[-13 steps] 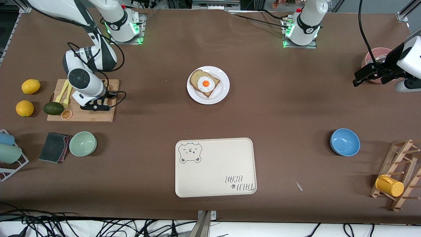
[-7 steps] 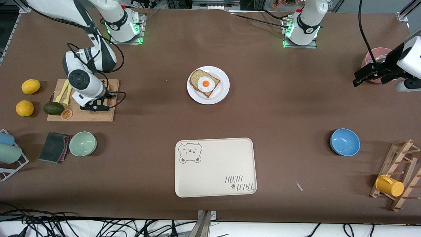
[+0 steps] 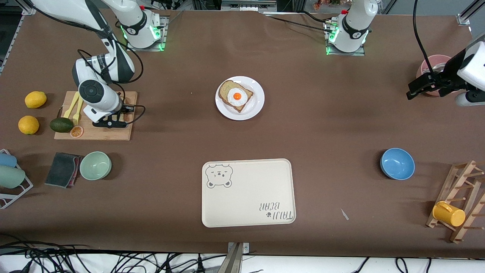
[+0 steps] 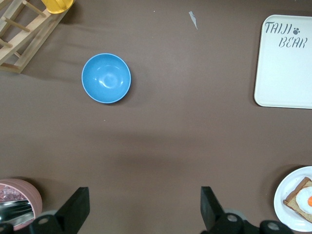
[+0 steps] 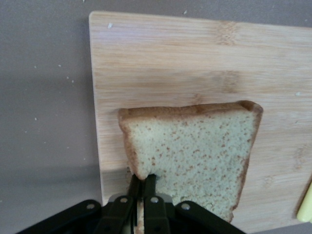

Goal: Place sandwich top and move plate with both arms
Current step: 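Lower the right gripper and pinch the bread slice edge, then lift the bread slice and carry it onto the egg toast, then open the right gripper and withdraw it toward the cutting board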

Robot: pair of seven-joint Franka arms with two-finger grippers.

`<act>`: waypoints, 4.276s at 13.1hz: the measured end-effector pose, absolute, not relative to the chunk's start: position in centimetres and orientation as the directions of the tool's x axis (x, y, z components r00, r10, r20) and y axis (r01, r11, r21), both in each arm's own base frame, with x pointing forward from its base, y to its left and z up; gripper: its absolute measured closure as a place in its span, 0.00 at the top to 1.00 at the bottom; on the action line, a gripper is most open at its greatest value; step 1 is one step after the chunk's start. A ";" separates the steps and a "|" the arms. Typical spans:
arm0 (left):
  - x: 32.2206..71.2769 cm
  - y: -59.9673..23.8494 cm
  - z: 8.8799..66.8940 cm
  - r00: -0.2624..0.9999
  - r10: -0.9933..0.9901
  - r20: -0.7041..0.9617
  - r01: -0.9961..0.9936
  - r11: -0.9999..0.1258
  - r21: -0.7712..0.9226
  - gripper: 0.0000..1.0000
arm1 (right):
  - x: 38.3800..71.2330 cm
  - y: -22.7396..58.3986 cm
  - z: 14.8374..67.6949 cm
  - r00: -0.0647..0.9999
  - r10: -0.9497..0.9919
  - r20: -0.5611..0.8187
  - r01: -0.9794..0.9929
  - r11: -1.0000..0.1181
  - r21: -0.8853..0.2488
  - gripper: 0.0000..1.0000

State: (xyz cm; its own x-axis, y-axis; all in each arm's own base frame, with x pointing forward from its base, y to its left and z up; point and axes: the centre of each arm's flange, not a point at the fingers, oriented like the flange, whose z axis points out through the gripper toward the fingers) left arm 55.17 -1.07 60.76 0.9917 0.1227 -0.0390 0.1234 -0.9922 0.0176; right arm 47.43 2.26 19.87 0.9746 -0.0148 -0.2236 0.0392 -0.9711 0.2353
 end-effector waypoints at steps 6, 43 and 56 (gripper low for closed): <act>55.2 -1.1 60.8 0.992 0.123 -0.039 0.124 -0.992 0.018 1.00 | 52.2 6.2 27.3 0.945 -0.033 -0.325 0.077 -0.944 0.320 0.05; 55.1 -1.2 60.7 0.992 0.120 -0.047 0.121 -0.992 0.017 1.00 | 57.6 37.4 39.1 0.925 -0.367 -0.092 -0.360 -0.929 0.090 1.00; 55.1 -1.9 60.7 0.993 0.108 -0.046 0.108 -0.994 0.017 1.00 | 61.7 1.8 54.5 0.949 -0.282 -0.138 -0.282 -0.959 0.022 1.00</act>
State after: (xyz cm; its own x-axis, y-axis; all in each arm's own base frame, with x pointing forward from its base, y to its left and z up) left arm 55.07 -1.93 60.74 0.9931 0.1076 -0.0460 0.1085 -0.9940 0.0165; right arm 61.73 1.77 54.48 0.9493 -0.2824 -0.1380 -0.2822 -0.9591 0.0219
